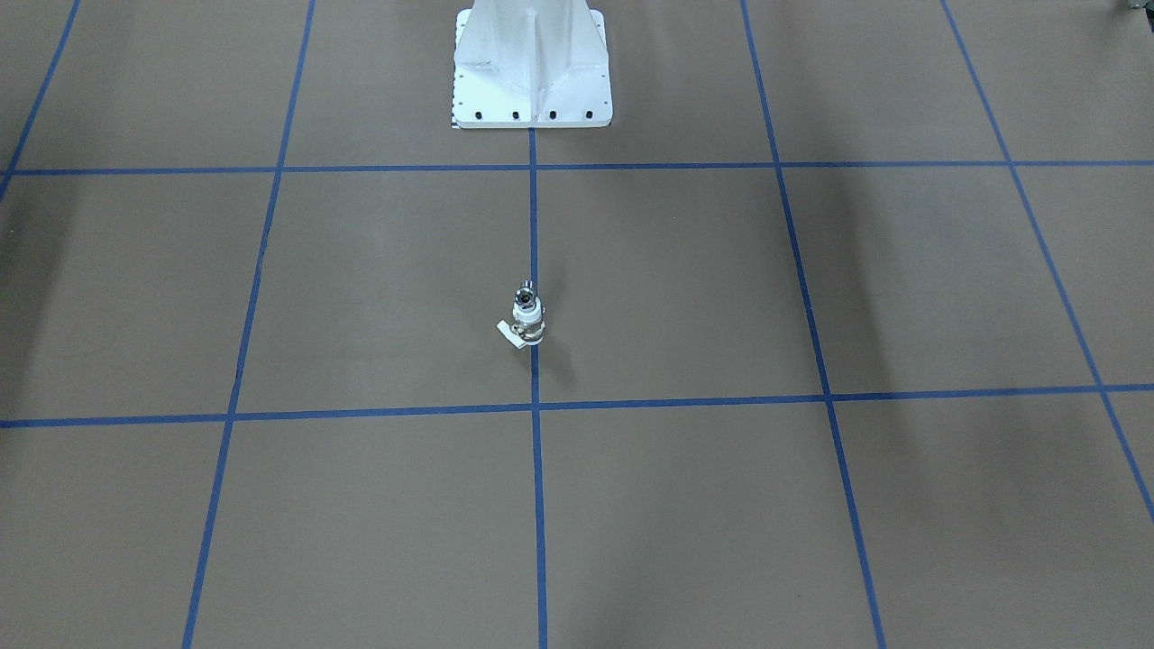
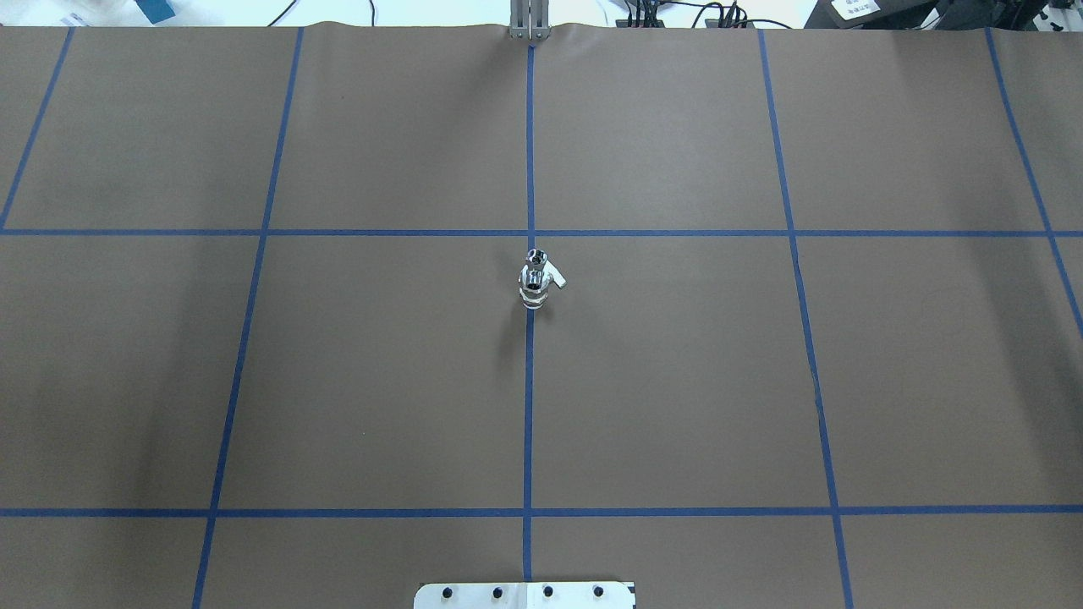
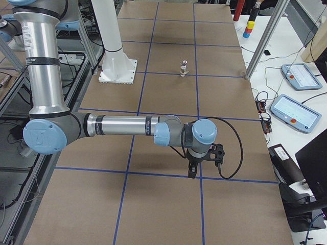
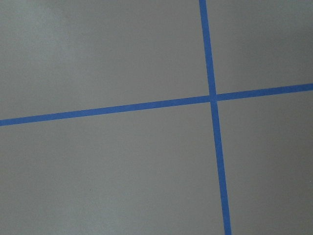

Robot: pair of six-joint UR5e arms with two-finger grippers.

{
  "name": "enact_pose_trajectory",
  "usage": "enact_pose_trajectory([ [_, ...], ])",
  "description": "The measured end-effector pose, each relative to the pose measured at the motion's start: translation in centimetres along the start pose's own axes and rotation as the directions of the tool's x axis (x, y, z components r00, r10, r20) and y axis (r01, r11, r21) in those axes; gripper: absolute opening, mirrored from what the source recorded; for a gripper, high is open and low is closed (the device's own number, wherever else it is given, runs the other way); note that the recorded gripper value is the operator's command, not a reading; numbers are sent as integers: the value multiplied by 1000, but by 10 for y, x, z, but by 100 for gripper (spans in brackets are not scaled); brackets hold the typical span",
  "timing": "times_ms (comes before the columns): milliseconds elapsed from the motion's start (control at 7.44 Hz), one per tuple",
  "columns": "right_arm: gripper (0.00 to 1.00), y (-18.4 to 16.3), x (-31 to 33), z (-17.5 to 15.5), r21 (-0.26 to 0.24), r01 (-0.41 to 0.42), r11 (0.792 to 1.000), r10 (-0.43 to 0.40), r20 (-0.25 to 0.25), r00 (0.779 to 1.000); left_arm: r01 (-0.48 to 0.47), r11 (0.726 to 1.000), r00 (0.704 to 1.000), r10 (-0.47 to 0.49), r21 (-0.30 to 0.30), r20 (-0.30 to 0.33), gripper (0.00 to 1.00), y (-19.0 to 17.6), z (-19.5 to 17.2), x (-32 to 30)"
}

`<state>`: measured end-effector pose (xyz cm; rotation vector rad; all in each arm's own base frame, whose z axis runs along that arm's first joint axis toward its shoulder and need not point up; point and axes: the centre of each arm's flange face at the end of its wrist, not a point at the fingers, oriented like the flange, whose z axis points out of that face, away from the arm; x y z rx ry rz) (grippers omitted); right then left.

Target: Assemble PPR valve and pipe with both arms

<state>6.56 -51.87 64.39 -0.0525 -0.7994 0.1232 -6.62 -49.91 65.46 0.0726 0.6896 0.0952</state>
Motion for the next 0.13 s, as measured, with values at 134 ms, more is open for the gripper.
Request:
enact_pose_trajectory([
  [134, 100, 1, 2, 0, 0, -3, 1000, 3, 0, 1000, 0, 1000, 1000, 0, 0, 0, 100, 0, 0, 0],
])
